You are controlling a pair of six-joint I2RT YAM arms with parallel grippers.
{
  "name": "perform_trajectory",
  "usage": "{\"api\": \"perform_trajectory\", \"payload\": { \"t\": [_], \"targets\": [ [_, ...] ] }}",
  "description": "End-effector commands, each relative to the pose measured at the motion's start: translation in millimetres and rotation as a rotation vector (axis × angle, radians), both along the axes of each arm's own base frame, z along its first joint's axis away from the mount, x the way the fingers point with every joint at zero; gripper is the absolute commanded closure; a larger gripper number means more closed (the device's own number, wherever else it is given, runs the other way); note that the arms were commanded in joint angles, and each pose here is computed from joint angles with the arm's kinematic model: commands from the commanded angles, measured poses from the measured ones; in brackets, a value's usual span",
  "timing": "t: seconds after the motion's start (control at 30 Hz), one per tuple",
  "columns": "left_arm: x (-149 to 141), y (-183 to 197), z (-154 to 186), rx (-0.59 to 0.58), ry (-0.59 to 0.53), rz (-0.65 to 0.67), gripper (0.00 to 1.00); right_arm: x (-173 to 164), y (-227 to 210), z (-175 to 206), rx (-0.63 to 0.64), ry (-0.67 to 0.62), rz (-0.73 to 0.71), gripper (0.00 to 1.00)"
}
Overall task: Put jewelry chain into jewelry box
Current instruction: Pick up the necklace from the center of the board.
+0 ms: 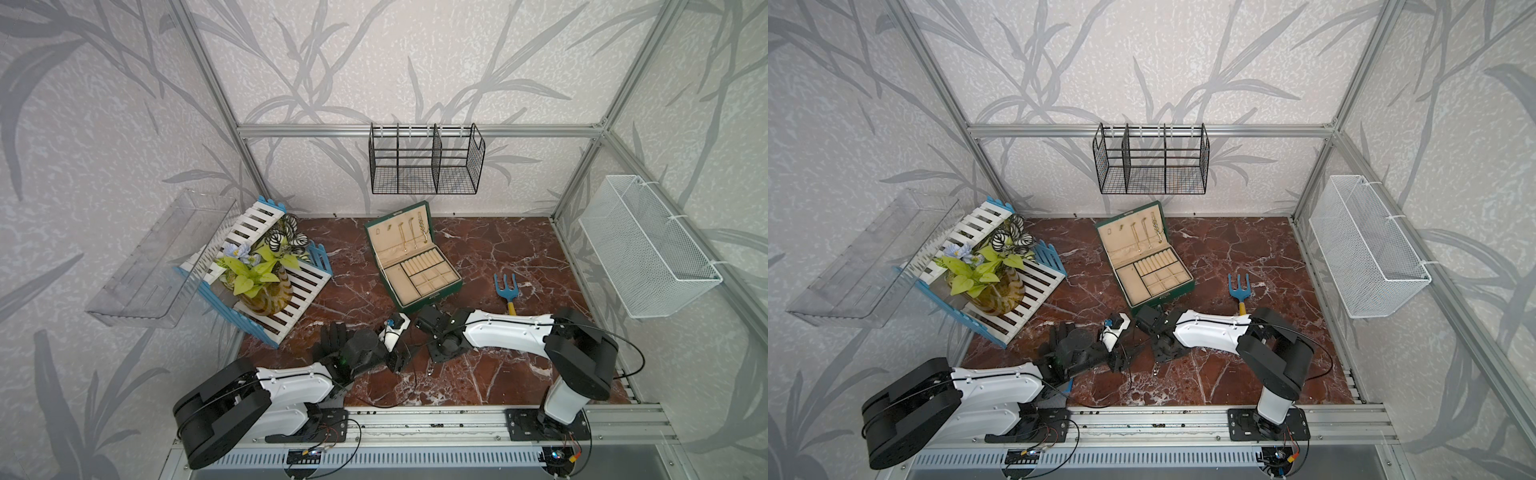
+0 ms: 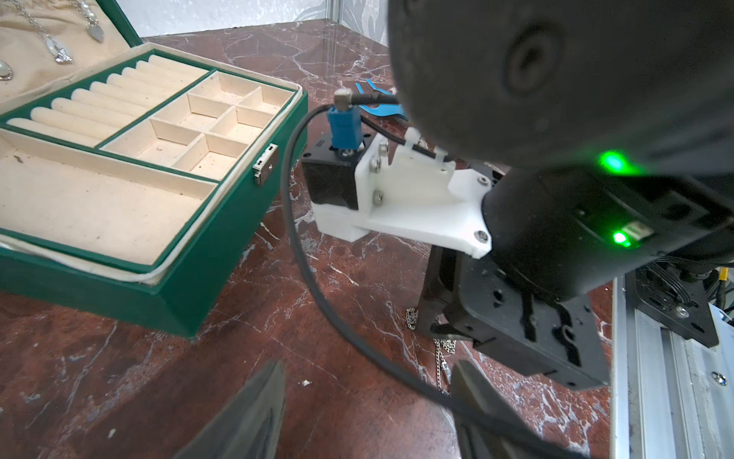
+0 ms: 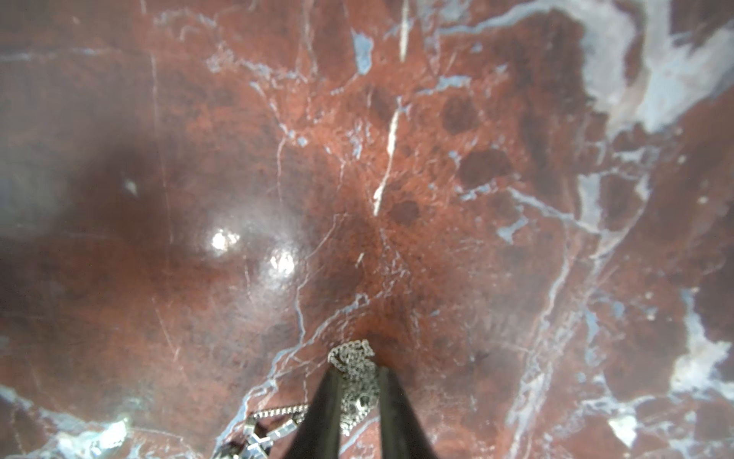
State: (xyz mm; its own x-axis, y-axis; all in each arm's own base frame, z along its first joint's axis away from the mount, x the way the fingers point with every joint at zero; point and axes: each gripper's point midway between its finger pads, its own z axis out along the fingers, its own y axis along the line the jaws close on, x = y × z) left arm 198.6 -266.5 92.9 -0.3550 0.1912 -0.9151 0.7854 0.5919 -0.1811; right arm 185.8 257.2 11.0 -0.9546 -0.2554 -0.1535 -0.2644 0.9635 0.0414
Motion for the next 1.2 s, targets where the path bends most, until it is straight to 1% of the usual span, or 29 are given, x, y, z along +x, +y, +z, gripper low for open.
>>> {"api": "perform_trajectory", "payload": {
  "t": [0.0, 0.1, 0.23, 0.37, 0.53, 0.97, 1.17],
  "targets": [
    [-2, 4, -3, 0.003, 0.003, 0.001, 0.31, -23, -24, -31, -0.103, 0.118, -0.031, 0.89],
    [-2, 4, -4, 0.004, 0.007, 0.002, 0.3, -22, -24, -35, -0.112, 0.121, -0.021, 1.0],
    [-2, 5, -5, 0.006, 0.006, 0.003, 0.3, -13, -16, -33, -0.079, 0.069, 0.013, 1.0],
    [-2, 5, -4, 0.003, 0.005, 0.008, 0.3, 1, 0, -22, 0.003, -0.029, 0.078, 1.0],
    [-2, 5, -4, -0.004, 0.011, 0.008, 0.3, 9, 8, -7, 0.064, -0.093, 0.113, 1.0],
    [-1, 3, -11, -0.014, 0.016, 0.009, 0.3, 15, 2, 22, 0.141, -0.221, 0.106, 1.0],
    [-1, -3, -11, -0.029, 0.014, -0.013, 0.3, 15, 0, 28, 0.162, -0.237, 0.101, 1.0]
  ]
}}
